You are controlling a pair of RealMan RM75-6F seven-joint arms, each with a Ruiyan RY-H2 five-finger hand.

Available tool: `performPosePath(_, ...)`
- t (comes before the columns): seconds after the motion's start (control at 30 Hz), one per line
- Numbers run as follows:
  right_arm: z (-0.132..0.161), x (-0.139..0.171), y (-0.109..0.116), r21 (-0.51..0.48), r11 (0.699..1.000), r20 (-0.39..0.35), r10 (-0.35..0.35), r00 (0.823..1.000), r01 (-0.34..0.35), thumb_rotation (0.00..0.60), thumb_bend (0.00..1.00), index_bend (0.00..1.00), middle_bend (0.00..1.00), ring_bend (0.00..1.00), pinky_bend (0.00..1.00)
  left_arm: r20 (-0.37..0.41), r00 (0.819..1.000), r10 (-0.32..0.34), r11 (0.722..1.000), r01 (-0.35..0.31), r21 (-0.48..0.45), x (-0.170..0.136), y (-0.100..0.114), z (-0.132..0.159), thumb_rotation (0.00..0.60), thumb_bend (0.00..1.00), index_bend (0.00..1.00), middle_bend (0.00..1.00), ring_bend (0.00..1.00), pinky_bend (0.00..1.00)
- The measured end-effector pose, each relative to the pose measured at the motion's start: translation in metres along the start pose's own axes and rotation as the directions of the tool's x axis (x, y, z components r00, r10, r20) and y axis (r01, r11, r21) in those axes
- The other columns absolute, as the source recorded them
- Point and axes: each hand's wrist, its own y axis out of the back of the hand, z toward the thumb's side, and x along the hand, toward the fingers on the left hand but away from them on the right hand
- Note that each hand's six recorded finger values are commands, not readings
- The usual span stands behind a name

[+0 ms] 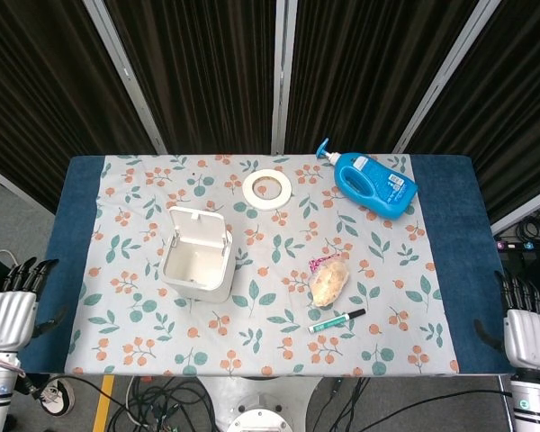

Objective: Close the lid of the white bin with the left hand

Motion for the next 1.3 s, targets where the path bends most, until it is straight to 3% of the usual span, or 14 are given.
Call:
performPosePath(0.23, 0.001, -0.003, 0.004, -0.011, 1.0, -0.003, -0.007, 1.0, 0.007, 0.6, 0.16, 0.0, 0.0, 0.0, 0.0, 0.103, 0.994, 0.045, 0.994, -0.035, -0.099, 0.035, 0.026, 0.029, 0.6, 0.28, 0.11, 0.15, 0.05, 0.13)
performPosePath(0.43, 0.005, -0.004, 0.0, -0.006, 1.0, -0.013, 0.005, 1.0, -0.005, 0.6, 0.16, 0.0, 0.0, 0.0, 0.0, 0.23, 0.971, 0.064, 0.981, -0.019, -0.193, 0.086, 0.051, 0.073, 0.6, 0.28, 0.11, 0.15, 0.05, 0.13)
performPosePath(0.57, 0.005, -0.005, 0.002, -0.01, 1.0, -0.013, -0.003, 1.0, 0.002, 0.6, 0.16, 0.0, 0.0, 0.0, 0.0, 0.297, 0.954, 0.034, 0.966, 0.045, -0.256, 0.115, 0.059, 0.101, 0.6, 0.29, 0.11, 0.15, 0.05, 0.13)
performPosePath(0.8, 0.003, -0.006, -0.002, -0.004, 1.0, -0.005, 0.015, 1.0, -0.015, 0.6, 0.16, 0.0, 0.0, 0.0, 0.0, 0.378, 0.924, -0.054, 0.897, 0.211, -0.388, 0.161, 0.06, 0.143, 0.6, 0.37, 0.11, 0.15, 0.05, 0.13)
performPosePath(0.9, 0.003, -0.007, -0.004, -0.007, 1.0, -0.003, 0.016, 1.0, -0.016, 0.6, 0.16, 0.0, 0.0, 0.0, 0.0, 0.41, 0.908, -0.086, 0.879, 0.263, -0.397, 0.177, 0.06, 0.16, 0.6, 0.39, 0.11, 0.17, 0.05, 0.13)
performPosePath(1.1, 0.002, -0.008, -0.004, -0.014, 1.0, -0.003, 0.004, 1.0, -0.004, 0.6, 0.16, 0.0, 0.0, 0.0, 0.0, 0.437, 0.89, -0.132, 0.877, 0.31, -0.368, 0.179, 0.054, 0.168, 0.6, 0.47, 0.11, 0.23, 0.05, 0.13)
performPosePath(1.3, -0.003, -0.009, -0.006, -0.02, 1.0, 0.009, 0.004, 1.0, -0.004, 0.6, 0.16, 0.0, 0.0, 0.0, 0.0, 0.47, 0.872, -0.135, 0.873, 0.329, -0.361, 0.165, 0.056, 0.173, 0.6, 0.51, 0.11, 0.26, 0.05, 0.13)
